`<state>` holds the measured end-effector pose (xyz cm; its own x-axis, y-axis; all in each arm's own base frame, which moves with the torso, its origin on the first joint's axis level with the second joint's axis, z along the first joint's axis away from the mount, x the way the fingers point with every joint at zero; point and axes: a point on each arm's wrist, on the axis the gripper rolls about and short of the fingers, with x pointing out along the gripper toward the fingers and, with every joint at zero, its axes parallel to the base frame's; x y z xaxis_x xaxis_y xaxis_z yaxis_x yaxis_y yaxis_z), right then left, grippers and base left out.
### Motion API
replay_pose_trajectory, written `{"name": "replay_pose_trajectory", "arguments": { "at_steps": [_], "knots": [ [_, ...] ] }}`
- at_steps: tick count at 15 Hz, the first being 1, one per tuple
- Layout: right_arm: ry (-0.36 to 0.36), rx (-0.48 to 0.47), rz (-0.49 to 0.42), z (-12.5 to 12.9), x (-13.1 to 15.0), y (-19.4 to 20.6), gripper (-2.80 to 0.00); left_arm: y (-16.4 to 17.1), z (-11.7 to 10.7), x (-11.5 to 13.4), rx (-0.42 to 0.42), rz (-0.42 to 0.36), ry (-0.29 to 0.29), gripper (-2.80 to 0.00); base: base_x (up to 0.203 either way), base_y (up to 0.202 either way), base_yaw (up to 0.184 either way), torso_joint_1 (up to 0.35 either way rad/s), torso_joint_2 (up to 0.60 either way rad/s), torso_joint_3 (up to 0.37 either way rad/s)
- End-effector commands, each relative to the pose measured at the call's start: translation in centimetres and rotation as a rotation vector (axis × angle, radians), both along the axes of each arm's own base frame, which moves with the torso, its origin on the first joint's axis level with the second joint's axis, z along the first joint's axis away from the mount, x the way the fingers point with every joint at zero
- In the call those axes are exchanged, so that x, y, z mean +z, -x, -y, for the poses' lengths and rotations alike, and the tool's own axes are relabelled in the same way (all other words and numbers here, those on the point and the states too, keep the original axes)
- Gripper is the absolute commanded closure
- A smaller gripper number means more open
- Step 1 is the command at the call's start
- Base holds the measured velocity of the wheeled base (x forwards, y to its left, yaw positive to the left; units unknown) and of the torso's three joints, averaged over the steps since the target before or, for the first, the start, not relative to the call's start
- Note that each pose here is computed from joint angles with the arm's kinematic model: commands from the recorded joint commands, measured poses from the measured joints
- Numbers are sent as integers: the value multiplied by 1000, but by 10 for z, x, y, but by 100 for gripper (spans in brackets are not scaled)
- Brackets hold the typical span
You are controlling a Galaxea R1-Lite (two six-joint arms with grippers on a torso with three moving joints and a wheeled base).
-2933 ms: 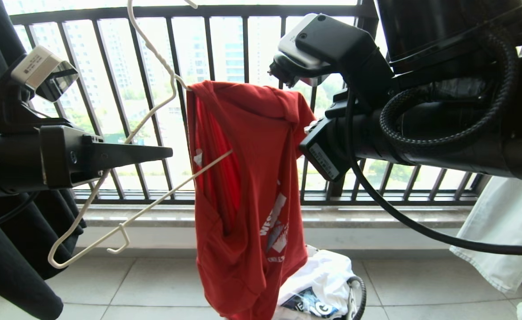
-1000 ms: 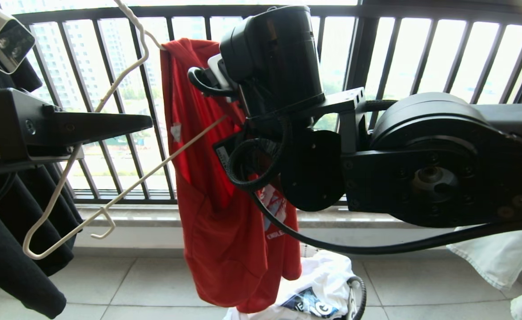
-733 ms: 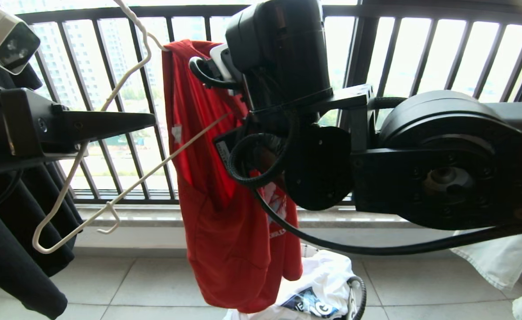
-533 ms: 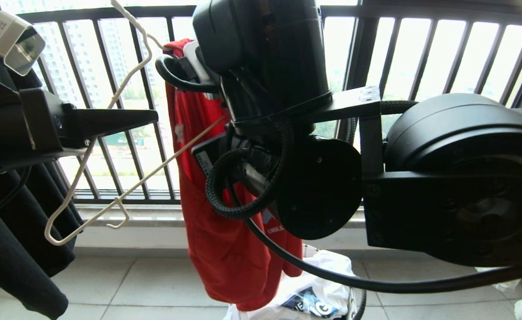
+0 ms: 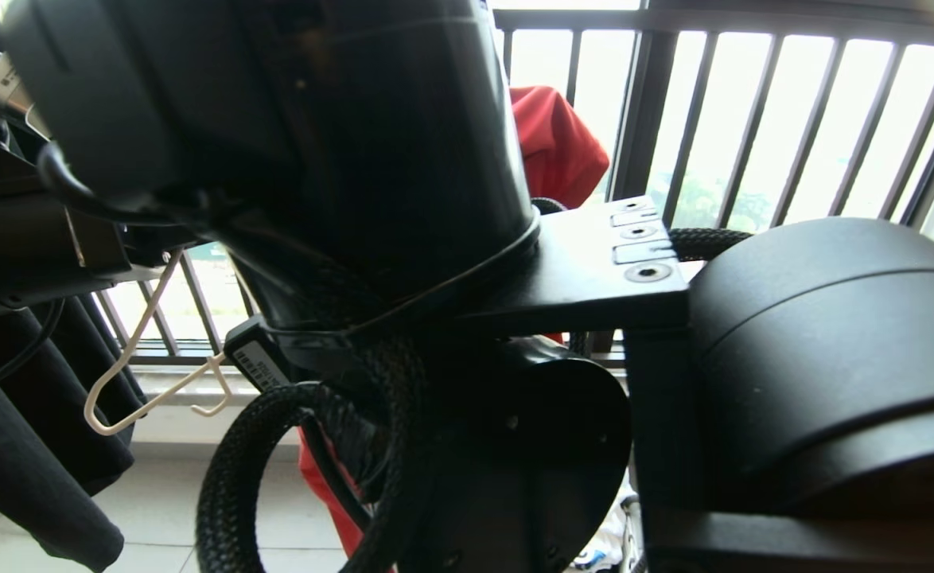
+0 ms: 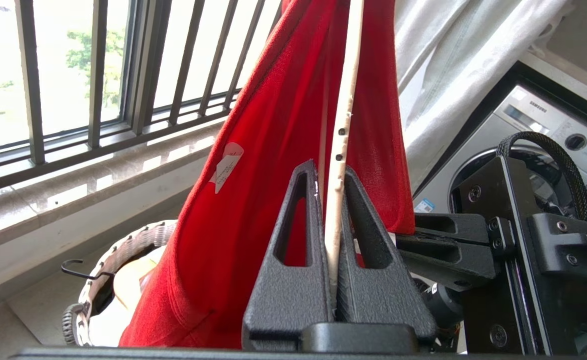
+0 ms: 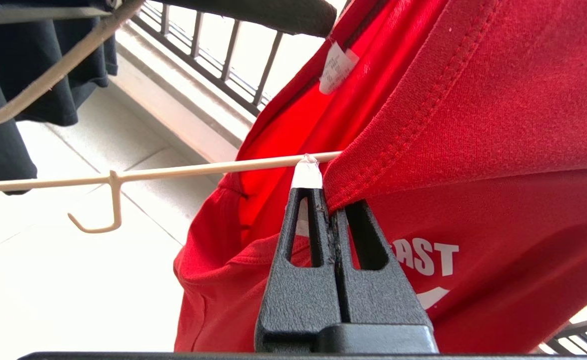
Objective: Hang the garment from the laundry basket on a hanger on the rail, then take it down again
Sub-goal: Hang the clothes on the clothes rack
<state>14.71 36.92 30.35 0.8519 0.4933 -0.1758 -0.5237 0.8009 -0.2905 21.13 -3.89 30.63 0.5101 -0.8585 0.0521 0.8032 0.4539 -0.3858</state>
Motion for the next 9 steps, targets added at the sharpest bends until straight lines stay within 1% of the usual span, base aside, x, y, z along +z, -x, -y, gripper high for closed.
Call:
{"name": "replay_pose_trajectory", "arguments": {
  "at_steps": [1, 4, 6, 9],
  "knots": [
    [3, 2, 5, -9, -5, -2, 0, -1, 0, 0, -6, -5, 2, 0, 0, 0, 0, 0, 0, 0],
    [6, 21, 5, -15, -8, 3, 0, -1, 1, 0, -7, -5, 2, 0, 0, 0, 0, 0, 0, 0],
    [24, 31, 14, -17, -9, 4, 0, -1, 1, 0, -8, -8, 5, 0, 0, 0, 0, 0, 0, 0],
    [25, 63, 18, -21, -8, 16, 0, -2, 1, 0, -8, -15, 8, 0, 0, 0, 0, 0, 0, 0]
  ]
}}
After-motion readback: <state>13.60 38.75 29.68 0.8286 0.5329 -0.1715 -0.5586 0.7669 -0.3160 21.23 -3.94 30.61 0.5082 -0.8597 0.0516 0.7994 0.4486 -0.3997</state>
